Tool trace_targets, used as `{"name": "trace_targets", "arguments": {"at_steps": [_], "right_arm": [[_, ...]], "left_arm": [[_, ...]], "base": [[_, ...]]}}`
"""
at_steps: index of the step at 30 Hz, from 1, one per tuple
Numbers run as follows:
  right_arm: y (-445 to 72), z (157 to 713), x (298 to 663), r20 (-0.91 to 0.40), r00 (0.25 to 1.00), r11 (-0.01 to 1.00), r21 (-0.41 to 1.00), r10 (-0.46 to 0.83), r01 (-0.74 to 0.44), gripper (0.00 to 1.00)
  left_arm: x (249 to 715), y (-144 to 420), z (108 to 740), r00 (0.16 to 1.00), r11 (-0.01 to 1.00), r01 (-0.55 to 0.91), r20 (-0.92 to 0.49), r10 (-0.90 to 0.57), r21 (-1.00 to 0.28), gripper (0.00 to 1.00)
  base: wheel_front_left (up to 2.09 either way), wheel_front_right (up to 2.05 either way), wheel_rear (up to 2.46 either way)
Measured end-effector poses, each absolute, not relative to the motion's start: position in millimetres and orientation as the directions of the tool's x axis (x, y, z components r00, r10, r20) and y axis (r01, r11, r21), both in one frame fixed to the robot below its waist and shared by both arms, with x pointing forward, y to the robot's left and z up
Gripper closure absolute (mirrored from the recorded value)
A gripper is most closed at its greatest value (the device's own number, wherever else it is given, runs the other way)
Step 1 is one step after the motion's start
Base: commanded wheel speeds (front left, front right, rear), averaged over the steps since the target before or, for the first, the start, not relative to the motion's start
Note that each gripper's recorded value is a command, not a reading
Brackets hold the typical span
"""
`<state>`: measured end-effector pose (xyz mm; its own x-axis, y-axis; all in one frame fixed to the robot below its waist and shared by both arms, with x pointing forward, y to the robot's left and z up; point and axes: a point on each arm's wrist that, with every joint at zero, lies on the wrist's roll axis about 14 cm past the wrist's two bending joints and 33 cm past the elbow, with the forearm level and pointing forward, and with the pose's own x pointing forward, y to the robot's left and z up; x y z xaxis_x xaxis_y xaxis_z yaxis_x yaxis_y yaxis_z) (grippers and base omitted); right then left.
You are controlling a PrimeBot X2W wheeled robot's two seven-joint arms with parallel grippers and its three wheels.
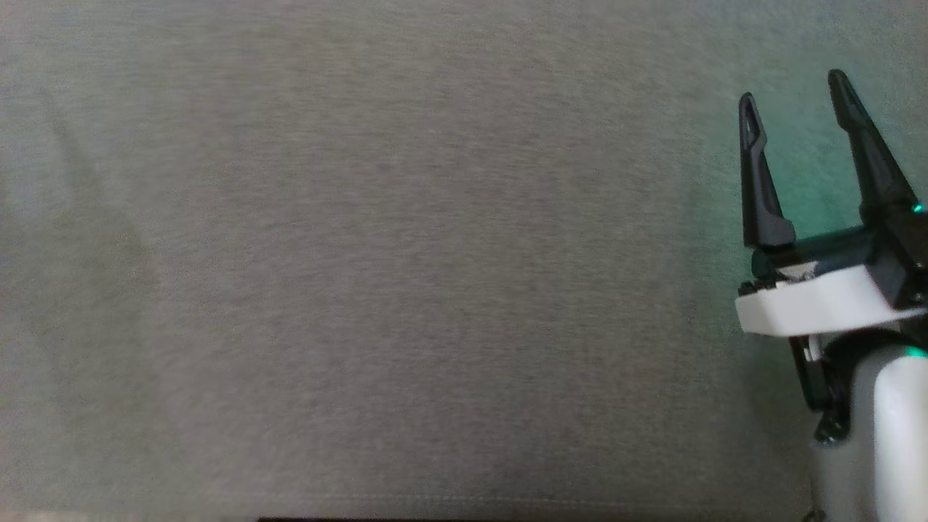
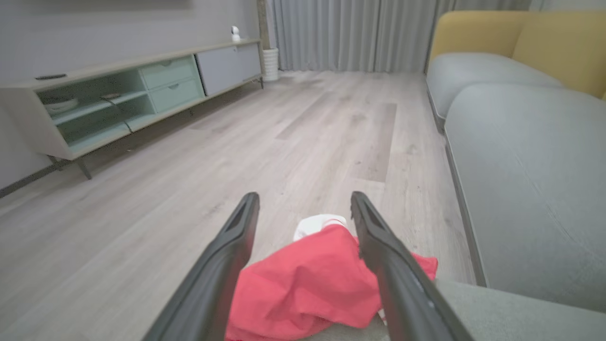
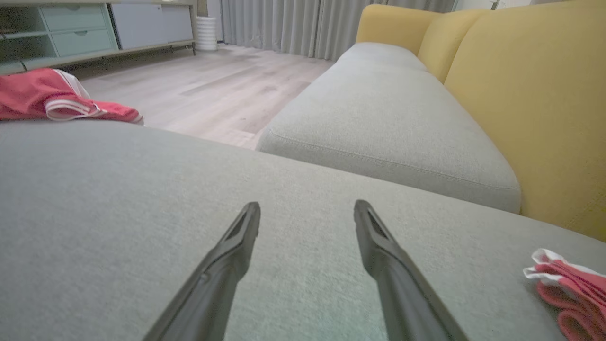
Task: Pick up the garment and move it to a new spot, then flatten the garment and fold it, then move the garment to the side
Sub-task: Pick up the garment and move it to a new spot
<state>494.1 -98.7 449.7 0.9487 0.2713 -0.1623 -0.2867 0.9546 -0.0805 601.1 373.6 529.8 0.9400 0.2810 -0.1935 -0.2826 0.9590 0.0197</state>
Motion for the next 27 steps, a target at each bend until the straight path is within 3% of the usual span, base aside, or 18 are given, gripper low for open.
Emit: {"name": "trace_targets", "arguments": {"at_steps": [9,13,19,25,26,27], "right_arm": [[-157,425,472,-0.284,0.951,0.968,-0.176,0.124,-0.178,0.00],[-172,415,455,-0.345,0.935,0.968,-0.195,0.080,-0.155,0.00],[-182,404,450,-0.378,0.924,0.967,-0.212,0.050,-0.139,0.00],[-187,403,450,-0.380,0.925,0.966,-0.224,0.033,-0.126,0.00],[-187,403,450,-0.380,0.925,0.966,-0.224,0.033,-0.126,0.00],[-188,403,450,-0.380,0.924,0.966,-0.226,0.030,-0.125,0.00]], "left_arm": [[643,348,417,0.871,0.973,-0.228,-0.437,0.225,0.047,0.00],[655,349,403,0.863,0.975,-0.211,-0.454,0.222,0.076,0.00],[639,354,339,0.771,0.968,-0.219,-0.586,0.249,0.124,0.00],[649,352,334,0.776,0.968,-0.222,-0.580,0.248,0.117,0.00],[649,352,334,0.776,0.968,-0.222,-0.580,0.248,0.117,0.40],[650,352,335,0.782,0.967,-0.226,-0.570,0.251,0.116,0.73]], "base": [[0.00,0.00,0.00],[0.00,0.00,0.00],[0.00,0.00,0.00],[0.00,0.00,0.00],[0.00,0.00,0.00],[0.00,0.00,0.00]]}}
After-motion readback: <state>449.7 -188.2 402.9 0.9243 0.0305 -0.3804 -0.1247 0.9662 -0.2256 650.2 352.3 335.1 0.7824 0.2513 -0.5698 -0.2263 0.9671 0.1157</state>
